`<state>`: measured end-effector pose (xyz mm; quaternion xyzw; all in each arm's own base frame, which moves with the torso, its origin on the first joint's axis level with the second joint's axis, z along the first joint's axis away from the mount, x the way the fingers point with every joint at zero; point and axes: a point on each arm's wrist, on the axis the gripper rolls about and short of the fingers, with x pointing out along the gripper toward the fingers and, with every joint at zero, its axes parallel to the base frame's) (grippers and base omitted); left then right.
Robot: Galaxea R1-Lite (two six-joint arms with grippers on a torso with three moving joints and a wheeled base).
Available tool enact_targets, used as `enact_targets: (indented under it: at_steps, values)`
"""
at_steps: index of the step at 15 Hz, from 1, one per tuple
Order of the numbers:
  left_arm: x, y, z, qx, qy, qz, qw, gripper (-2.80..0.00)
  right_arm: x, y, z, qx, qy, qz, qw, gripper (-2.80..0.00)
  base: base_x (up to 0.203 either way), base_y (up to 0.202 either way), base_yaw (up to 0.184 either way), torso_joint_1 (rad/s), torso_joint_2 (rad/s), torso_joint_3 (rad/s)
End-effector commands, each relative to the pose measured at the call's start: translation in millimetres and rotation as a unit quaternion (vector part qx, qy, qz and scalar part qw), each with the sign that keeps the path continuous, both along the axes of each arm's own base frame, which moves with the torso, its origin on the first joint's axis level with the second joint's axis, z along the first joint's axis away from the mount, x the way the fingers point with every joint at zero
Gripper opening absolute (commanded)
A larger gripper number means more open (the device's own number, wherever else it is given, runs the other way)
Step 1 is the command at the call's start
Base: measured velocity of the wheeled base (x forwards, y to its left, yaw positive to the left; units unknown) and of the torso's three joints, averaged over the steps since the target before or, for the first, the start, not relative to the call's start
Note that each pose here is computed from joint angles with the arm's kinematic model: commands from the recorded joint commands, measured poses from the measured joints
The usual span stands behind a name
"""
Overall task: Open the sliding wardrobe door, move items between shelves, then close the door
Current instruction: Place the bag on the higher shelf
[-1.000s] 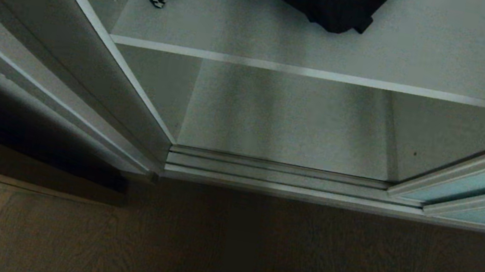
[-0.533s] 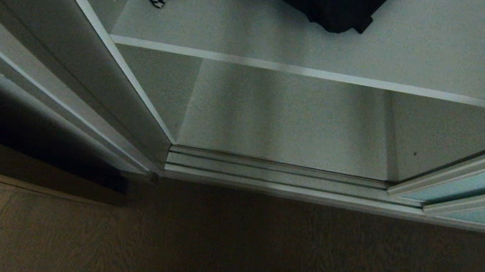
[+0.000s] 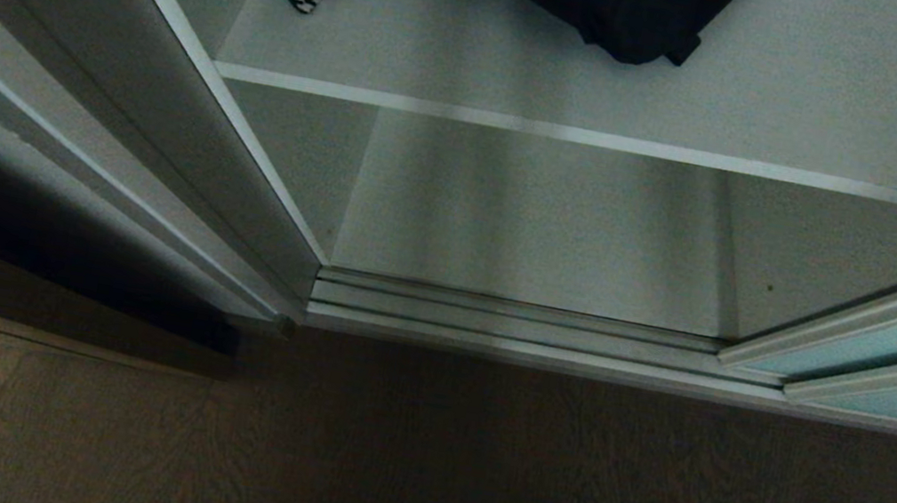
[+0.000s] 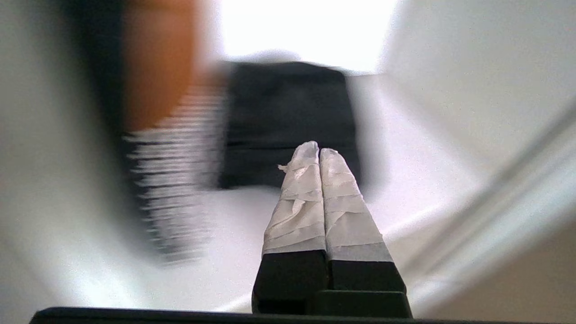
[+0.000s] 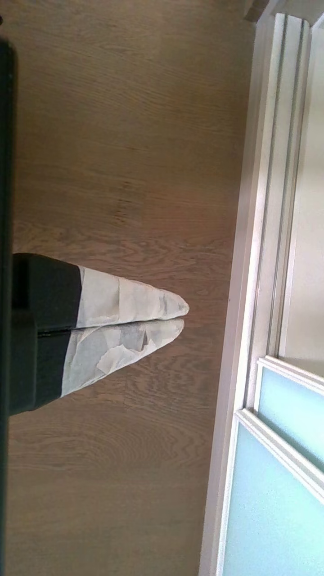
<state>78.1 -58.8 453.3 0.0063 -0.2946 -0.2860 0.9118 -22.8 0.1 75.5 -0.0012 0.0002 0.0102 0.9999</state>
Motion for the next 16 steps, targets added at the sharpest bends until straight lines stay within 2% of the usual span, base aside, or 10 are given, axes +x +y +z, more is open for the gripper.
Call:
enact_targets:
  at_steps: [1, 4, 6, 8, 10, 11, 14, 16]
  values:
    - [13, -17, -6, 0.002, 0.032, -0.049, 0.9983, -2.8, 0, 0, 0, 0.0, -0.002, 0.001, 1.0, -2.8, 0.0, 0.0, 0.0, 0.0, 0.0, 0.0]
    - [1, -17, -6, 0.022, 0.028, -0.104, 0.994, -2.8, 0, 0, 0, 0.0, -0.002, 0.001, 1.0, -2.8, 0.0, 0.0, 0.0, 0.0, 0.0, 0.0]
    - [-1, -15, -6, 0.022, 0.023, -0.109, 0.9936, -2.8, 0, 0, 0, 0.0, -0.002, 0.001, 1.0, -2.8, 0.0, 0.0, 0.0, 0.0, 0.0, 0.0]
    - [-30, 10, 2, 0.009, -0.021, -0.131, 0.9911, -2.8, 0, 0, 0, 0.0, -0.002, 0.001, 1.0, -2.8, 0.0, 0.0, 0.0, 0.0, 0.0, 0.0]
    - [-61, 34, 17, 0.004, -0.094, -0.167, 0.9815, -2.8, 0, 0, 0, 0.0, -0.002, 0.001, 1.0, -2.8, 0.0, 0.0, 0.0, 0.0, 0.0, 0.0]
    - [-66, 39, 21, 0.004, -0.113, -0.169, 0.9792, -2.8, 0, 0, 0, 0.0, -0.002, 0.001, 1.0, -2.8, 0.0, 0.0, 0.0, 0.0, 0.0, 0.0]
    - [-66, 39, 21, 0.005, -0.113, -0.169, 0.9791, -2.8, 0, 0, 0, 0.0, -0.002, 0.001, 1.0, -2.8, 0.0, 0.0, 0.0, 0.0, 0.0, 0.0]
    - [-82, 51, 33, 0.013, -0.16, -0.178, 0.9709, -2.8, 0, 0, 0, 0.0, -0.002, 0.001, 1.0, -2.8, 0.0, 0.0, 0.0, 0.0, 0.0, 0.0]
